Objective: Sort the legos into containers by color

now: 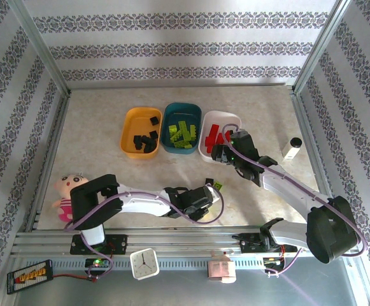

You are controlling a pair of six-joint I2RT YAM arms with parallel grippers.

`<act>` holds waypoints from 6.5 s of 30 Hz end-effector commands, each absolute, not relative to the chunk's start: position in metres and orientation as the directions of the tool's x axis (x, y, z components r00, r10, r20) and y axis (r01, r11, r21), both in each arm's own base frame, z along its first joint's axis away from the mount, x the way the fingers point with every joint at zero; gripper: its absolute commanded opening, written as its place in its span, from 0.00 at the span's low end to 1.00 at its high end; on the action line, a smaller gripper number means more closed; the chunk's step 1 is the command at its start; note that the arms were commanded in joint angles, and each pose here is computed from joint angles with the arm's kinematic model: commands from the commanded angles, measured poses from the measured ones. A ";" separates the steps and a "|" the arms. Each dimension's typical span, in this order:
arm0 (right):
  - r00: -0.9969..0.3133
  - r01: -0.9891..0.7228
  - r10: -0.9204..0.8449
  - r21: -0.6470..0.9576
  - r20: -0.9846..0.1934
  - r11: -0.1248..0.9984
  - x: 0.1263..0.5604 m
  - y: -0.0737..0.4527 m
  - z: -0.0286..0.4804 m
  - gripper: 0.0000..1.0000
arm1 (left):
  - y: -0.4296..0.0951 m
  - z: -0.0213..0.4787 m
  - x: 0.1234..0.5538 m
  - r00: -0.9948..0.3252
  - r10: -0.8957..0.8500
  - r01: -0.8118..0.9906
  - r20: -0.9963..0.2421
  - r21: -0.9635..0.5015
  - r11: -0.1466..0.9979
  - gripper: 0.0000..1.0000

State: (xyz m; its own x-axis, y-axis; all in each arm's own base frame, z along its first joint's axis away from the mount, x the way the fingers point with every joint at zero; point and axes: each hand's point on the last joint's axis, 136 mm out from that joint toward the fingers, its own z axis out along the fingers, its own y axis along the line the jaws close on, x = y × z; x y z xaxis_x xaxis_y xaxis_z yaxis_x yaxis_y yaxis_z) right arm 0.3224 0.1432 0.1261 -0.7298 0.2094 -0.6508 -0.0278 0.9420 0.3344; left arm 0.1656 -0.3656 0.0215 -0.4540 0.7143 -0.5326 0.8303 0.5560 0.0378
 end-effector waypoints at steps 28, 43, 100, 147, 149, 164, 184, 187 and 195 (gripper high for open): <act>-0.766 -0.068 0.176 0.351 -0.618 0.934 0.289 0.152 0.109 0.75 | -0.276 0.150 0.411 -0.728 0.020 0.330 -0.685 -0.325 0.886 0.18; -0.806 -0.200 0.027 0.314 -0.592 0.928 0.252 0.172 0.101 0.75 | -0.294 0.116 0.474 -0.823 -0.024 0.235 -0.567 -0.378 0.895 0.51; -0.746 -0.459 -0.291 0.146 -0.599 0.877 0.267 0.255 0.116 0.24 | -0.205 0.149 0.239 -0.728 -0.208 0.297 -0.653 -0.574 0.763 0.99; -0.670 -0.526 -0.123 0.351 -0.732 0.775 0.358 0.365 0.173 0.67 | -0.181 0.151 0.217 -0.713 -0.250 0.269 -0.655 -0.585 0.765 1.00; -0.684 -0.509 -0.126 0.346 -0.719 0.788 0.344 0.348 0.163 0.67 | -0.189 0.149 0.223 -0.719 -0.237 0.280 -0.653 -0.585 0.761 1.00; -0.729 -0.284 0.021 0.329 -0.685 0.901 0.261 0.202 0.120 0.69 | -0.288 0.122 0.235 -0.739 0.126 0.508 -0.662 -0.425 0.749 0.95; -0.708 -0.113 0.179 0.360 -0.683 0.926 0.224 0.125 0.102 0.73 | -0.384 0.040 0.212 -0.521 0.635 0.784 -0.570 -0.025 0.620 0.67; -0.710 -0.114 0.177 0.359 -0.682 0.927 0.223 0.124 0.101 0.74 | -0.390 0.038 0.215 -0.486 0.644 0.801 -0.590 -0.008 0.598 0.63; -0.698 -0.108 0.188 0.361 -0.691 0.926 0.223 0.120 0.105 0.74 | -0.396 0.030 0.207 -0.470 0.659 0.829 -0.587 -0.038 0.557 0.45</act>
